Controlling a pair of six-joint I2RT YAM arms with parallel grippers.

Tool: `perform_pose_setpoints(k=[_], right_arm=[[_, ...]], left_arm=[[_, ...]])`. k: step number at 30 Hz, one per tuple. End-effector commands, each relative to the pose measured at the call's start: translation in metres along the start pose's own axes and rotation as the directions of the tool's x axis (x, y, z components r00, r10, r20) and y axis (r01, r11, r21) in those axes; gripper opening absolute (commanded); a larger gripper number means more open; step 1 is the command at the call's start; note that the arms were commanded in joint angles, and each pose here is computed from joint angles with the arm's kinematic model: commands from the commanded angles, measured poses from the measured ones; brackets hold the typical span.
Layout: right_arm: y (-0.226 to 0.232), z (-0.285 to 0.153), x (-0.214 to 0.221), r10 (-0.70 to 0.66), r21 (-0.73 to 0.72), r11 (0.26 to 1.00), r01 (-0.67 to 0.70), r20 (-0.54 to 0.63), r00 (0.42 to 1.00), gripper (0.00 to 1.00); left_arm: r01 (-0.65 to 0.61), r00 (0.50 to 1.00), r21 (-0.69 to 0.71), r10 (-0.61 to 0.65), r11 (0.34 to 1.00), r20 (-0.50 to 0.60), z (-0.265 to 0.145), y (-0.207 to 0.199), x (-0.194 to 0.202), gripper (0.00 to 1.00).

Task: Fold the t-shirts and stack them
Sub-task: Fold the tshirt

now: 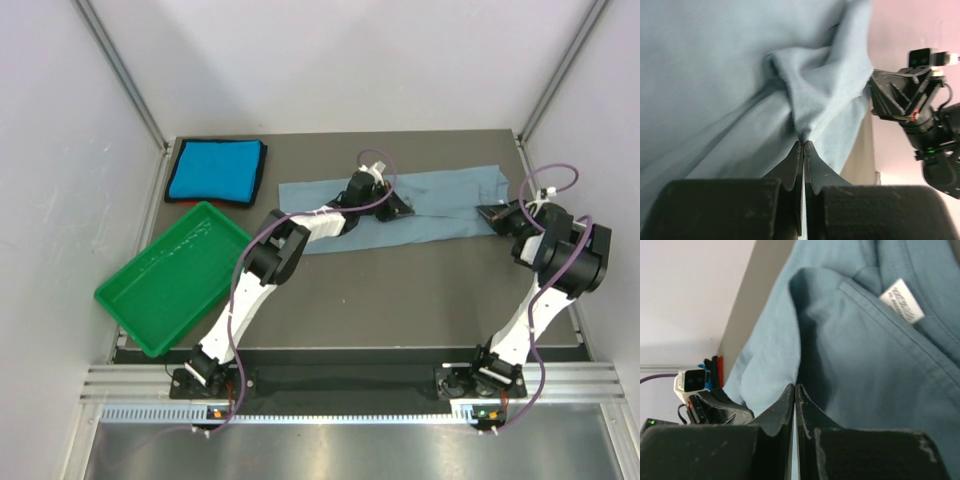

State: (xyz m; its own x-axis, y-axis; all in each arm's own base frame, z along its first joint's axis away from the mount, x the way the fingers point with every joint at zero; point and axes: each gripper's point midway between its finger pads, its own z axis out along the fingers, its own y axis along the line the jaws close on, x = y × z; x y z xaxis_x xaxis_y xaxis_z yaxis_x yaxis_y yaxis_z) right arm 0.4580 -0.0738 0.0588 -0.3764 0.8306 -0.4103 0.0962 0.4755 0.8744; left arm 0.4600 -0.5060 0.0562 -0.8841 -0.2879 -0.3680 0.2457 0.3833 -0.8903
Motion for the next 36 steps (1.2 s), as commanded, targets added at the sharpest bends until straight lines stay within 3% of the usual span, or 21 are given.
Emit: perform_pose_setpoints(k=[1,8,10,14,17,25,30,36], right_arm=[[0.004,-0.009,-0.016,-0.11,0.035,0.993,0.109,0.038,0.993,0.0],[0.001,-0.014,-0.016,-0.109,0.073,0.992,0.108,0.021,0.994,0.0],[0.004,-0.015,-0.013,-0.1,0.073,0.992,0.1,0.006,0.995,0.01],[0.008,-0.026,-0.013,-0.101,0.137,0.985,0.103,-0.026,0.995,0.27],[0.011,-0.036,-0.018,-0.124,0.226,0.966,0.13,-0.039,0.992,0.32],[0.04,-0.019,-0.015,-0.166,0.205,0.962,0.18,-0.083,0.983,0.29],[0.04,0.005,-0.001,-0.155,0.208,0.961,0.18,-0.128,0.98,0.28],[0.004,-0.002,0.02,-0.128,0.302,0.937,0.175,-0.168,0.977,0.24]], left_arm=[[-0.06,0.998,0.011,0.059,0.998,0.025,-0.009,-0.035,-0.018,0.0],[-0.051,0.999,0.0,0.051,0.999,0.01,-0.008,-0.031,-0.017,0.0],[-0.058,0.998,-0.004,0.058,0.998,0.015,-0.01,-0.035,-0.019,0.1],[-0.088,0.996,-0.041,0.089,0.995,0.023,-0.02,-0.044,-0.024,0.26],[-0.13,0.99,-0.09,0.135,0.987,0.049,-0.034,-0.056,-0.036,0.31],[-0.232,0.967,-0.177,0.247,0.956,0.065,-0.068,-0.069,-0.056,0.32],[-0.202,0.977,-0.318,0.212,0.926,-0.005,-0.098,-0.018,-0.05,0.29],[-0.077,0.991,-0.526,0.121,0.847,0.049,-0.171,0.052,-0.06,0.26]])
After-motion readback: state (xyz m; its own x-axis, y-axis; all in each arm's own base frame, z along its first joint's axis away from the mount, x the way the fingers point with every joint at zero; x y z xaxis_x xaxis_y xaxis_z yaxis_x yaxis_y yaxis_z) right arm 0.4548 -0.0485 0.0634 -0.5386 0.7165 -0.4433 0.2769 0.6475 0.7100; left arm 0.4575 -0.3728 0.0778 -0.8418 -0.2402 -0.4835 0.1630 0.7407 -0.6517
